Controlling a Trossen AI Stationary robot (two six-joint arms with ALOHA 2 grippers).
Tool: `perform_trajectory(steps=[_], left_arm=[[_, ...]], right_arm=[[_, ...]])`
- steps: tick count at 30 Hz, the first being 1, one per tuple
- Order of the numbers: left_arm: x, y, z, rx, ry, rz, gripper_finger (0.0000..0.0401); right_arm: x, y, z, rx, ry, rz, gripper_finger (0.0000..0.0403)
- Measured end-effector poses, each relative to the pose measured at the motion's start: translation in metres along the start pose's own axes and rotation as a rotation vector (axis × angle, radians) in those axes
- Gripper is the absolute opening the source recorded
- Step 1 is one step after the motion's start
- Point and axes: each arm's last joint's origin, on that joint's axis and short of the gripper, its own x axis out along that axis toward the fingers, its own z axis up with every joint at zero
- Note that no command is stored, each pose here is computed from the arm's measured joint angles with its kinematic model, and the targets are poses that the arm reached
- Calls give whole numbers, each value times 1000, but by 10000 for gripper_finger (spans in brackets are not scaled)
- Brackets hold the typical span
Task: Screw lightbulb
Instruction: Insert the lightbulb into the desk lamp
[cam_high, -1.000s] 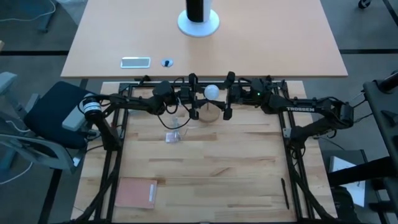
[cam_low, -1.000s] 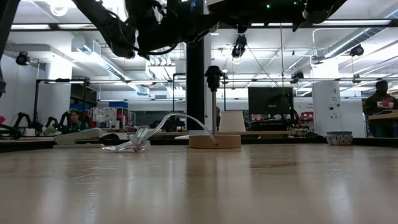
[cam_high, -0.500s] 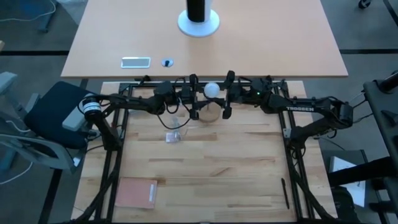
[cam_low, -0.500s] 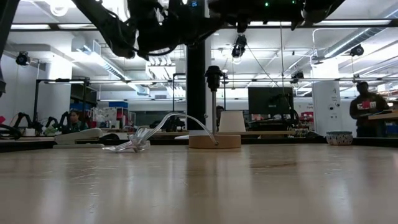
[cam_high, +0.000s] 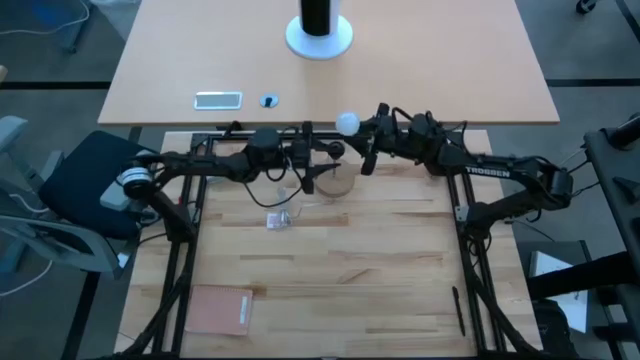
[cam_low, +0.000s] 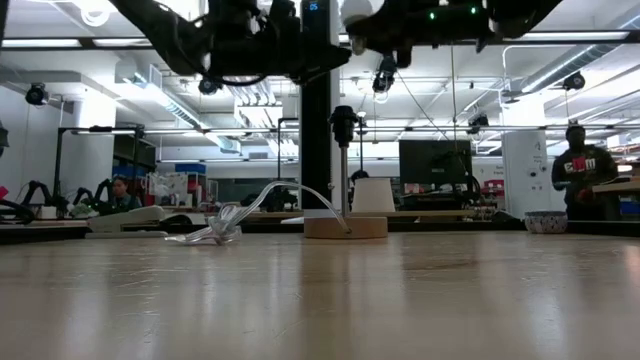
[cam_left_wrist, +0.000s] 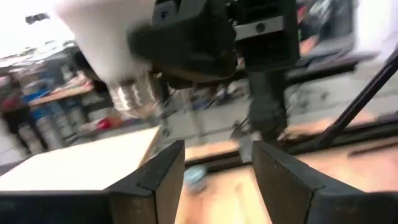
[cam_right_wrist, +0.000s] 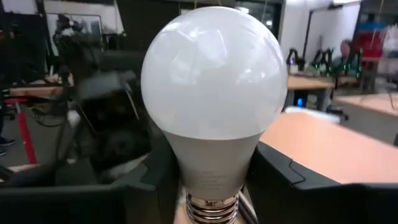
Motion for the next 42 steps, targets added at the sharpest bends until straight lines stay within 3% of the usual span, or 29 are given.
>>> perform_trajectory(steps=[6,13,22,42], left_arm=[[-26,6,15,148,111,256,130],[-43,20,15,145,84,345,10],[-46,24,18,135,2,346,1],[-32,25,0,123,18,335,0]], right_arm=[[4,-21,-26,72,56,20,142],[24,-28,-55,100,42,39,142],[33,-31,-74,133,53,68,142],[33,-30,-86,62,130,73,149]])
